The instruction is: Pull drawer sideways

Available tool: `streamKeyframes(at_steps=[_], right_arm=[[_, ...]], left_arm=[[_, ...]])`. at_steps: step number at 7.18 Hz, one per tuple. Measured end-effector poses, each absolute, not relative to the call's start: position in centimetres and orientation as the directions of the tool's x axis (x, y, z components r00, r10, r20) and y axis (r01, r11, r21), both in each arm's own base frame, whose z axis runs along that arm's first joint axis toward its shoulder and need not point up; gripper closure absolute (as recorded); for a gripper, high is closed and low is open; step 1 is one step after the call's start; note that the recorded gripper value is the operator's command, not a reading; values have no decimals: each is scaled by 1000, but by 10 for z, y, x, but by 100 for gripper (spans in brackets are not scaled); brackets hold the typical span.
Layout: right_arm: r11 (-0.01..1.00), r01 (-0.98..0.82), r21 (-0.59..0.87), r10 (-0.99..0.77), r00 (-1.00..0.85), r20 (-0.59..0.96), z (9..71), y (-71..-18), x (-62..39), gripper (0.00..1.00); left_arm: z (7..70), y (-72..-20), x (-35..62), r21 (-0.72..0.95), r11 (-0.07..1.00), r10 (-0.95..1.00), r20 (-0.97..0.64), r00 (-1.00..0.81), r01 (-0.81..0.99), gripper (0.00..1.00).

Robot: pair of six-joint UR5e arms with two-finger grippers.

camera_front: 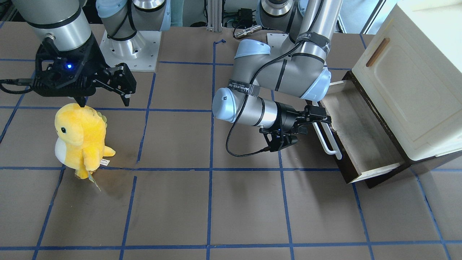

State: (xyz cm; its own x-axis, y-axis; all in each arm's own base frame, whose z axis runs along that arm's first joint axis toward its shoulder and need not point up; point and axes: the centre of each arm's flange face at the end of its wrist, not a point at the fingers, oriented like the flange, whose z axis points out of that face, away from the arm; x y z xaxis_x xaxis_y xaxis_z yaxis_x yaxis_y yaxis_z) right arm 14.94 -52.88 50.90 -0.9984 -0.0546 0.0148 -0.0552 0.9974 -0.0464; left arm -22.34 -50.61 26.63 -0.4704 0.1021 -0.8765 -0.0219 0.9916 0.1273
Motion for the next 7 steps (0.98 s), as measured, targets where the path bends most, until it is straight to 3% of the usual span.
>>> streamKeyframes(at_steps=[3, 7], right_arm=[[997, -56, -46, -55, -998, 15, 509, -529, 149, 0], [997, -56, -46, -55, -998, 15, 509, -529, 149, 0]], left_arm=[[366, -496, -236, 112, 994, 68, -709, -702, -17, 0], [475, -447, -241, 49, 999, 28, -358, -933, 11, 0]])
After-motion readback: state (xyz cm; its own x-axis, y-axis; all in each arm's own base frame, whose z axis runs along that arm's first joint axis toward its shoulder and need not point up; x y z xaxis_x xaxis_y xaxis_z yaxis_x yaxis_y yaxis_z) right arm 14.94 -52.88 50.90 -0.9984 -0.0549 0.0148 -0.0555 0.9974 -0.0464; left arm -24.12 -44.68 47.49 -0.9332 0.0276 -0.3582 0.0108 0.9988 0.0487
